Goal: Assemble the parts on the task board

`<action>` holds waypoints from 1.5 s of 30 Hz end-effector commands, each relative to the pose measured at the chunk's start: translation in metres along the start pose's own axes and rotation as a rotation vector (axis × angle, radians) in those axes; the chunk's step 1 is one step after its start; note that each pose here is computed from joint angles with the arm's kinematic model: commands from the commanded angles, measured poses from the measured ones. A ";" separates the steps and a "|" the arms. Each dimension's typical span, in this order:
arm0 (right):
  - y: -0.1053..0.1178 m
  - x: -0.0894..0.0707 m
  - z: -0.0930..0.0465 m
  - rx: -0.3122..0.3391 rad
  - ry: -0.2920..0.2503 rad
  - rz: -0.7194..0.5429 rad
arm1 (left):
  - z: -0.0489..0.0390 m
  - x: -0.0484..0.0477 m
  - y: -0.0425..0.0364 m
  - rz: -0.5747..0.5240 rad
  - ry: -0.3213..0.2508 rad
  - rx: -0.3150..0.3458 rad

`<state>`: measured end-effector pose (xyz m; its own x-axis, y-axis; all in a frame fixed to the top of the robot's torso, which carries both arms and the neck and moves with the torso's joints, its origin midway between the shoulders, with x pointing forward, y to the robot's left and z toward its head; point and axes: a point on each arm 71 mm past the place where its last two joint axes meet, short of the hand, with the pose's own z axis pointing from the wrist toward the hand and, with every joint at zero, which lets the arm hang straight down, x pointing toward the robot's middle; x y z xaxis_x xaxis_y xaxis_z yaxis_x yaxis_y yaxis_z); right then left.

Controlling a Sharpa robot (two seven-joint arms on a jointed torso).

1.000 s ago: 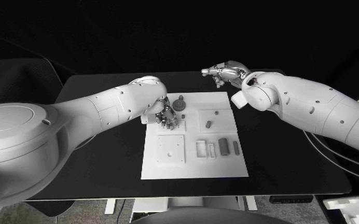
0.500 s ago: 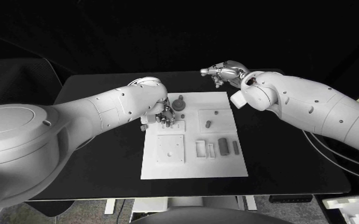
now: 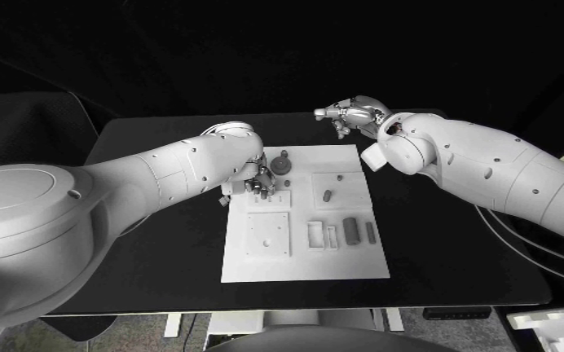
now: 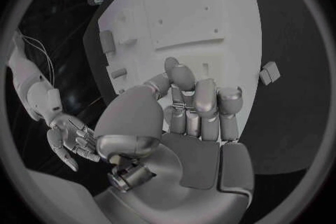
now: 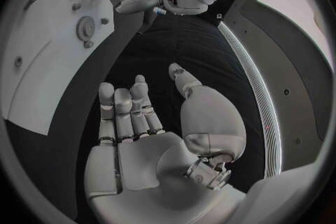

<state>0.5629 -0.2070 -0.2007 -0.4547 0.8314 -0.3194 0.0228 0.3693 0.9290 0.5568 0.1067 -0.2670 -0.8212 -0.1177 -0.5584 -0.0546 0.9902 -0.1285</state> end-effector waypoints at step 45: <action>-0.004 -0.008 -0.003 0.008 0.004 -0.009 | -0.0122 -0.0207 0.0594 -0.017 -0.066 -0.075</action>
<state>0.5641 -0.2174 -0.2018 -0.4430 0.8355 -0.3251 0.0331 0.3776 0.9254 0.5625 0.1671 -0.2556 -0.7969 -0.1647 -0.5812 -0.1261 0.9863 -0.1066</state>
